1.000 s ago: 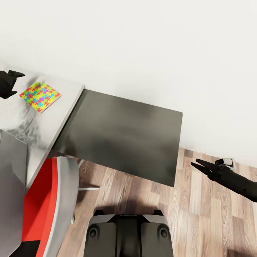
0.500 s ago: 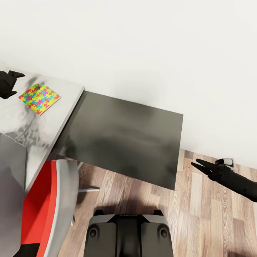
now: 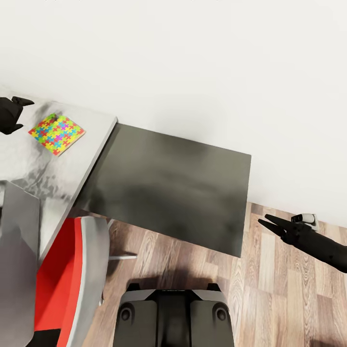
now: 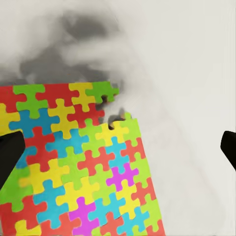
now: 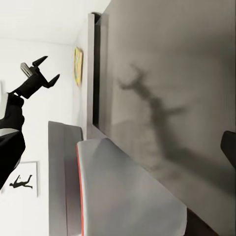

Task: Put all the toys in the child's room - the three board games (two on the bed and one on the table), the two jigsaw puzzles on the table, and the tennis ball on the table - inside the toy box on the table in the child's room.

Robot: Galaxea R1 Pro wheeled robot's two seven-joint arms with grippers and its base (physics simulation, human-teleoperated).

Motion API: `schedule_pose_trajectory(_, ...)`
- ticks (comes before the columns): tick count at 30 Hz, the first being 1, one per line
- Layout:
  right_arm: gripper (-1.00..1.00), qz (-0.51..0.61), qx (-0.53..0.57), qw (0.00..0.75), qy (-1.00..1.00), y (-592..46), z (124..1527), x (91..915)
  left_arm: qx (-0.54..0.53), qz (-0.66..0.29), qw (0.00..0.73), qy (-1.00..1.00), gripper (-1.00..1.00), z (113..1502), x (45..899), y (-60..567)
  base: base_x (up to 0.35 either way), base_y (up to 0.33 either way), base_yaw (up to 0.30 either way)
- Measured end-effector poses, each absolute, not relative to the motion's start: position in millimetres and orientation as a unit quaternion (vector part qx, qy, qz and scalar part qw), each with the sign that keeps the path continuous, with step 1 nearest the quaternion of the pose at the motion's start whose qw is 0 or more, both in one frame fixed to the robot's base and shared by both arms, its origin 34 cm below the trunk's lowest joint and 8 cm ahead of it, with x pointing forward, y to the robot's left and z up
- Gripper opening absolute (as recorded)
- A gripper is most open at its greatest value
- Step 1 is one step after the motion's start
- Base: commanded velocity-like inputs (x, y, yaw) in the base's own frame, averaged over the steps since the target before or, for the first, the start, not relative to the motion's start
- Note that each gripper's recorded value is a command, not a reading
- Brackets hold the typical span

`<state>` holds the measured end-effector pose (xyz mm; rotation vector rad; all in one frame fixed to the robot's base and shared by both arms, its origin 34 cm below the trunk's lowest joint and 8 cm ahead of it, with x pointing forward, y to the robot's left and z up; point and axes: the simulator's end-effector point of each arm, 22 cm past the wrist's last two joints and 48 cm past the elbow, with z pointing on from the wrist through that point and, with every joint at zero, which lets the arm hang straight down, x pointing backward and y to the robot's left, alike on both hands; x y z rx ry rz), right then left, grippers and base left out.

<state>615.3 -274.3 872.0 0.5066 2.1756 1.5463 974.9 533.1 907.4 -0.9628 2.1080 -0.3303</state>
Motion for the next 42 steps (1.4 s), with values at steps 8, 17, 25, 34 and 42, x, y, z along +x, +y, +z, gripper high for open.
schedule_pose_trajectory(8, 1.00, 0.557, 0.182, 0.211, 0.783, -274.0, 872.1, 615.2, -0.379, -0.127, 0.389, 0.830, 1.00, 906.2, 974.1, 533.8, 0.015, 0.085, 0.000)
schedule_pose_trajectory(17, 1.00, 0.557, 0.182, 0.211, 0.783, -274.3, 872.2, 615.4, -0.379, -0.126, 0.388, 0.830, 1.00, 905.2, 973.6, 534.1, 0.004, 0.025, 0.000)
schedule_pose_trajectory(25, 1.00, 0.556, 0.182, 0.211, 0.783, -274.6, 872.2, 615.4, -0.379, -0.125, 0.386, 0.831, 1.00, 902.2, 971.9, 533.7, 0.004, 0.010, 0.000)
schedule_pose_trajectory(34, 1.00, 0.556, 0.182, 0.212, 0.783, -274.8, 872.5, 615.4, -0.380, -0.124, 0.385, 0.832, 1.00, 899.4, 970.1, 533.1, 0.109, 0.076, 0.000)
schedule_pose_trajectory(42, 1.00, 0.556, 0.183, 0.212, 0.783, -275.4, 872.5, 615.7, -0.381, -0.121, 0.380, 0.834, 1.00, 891.4, 965.4, 533.1, 0.080, 0.054, 0.000)
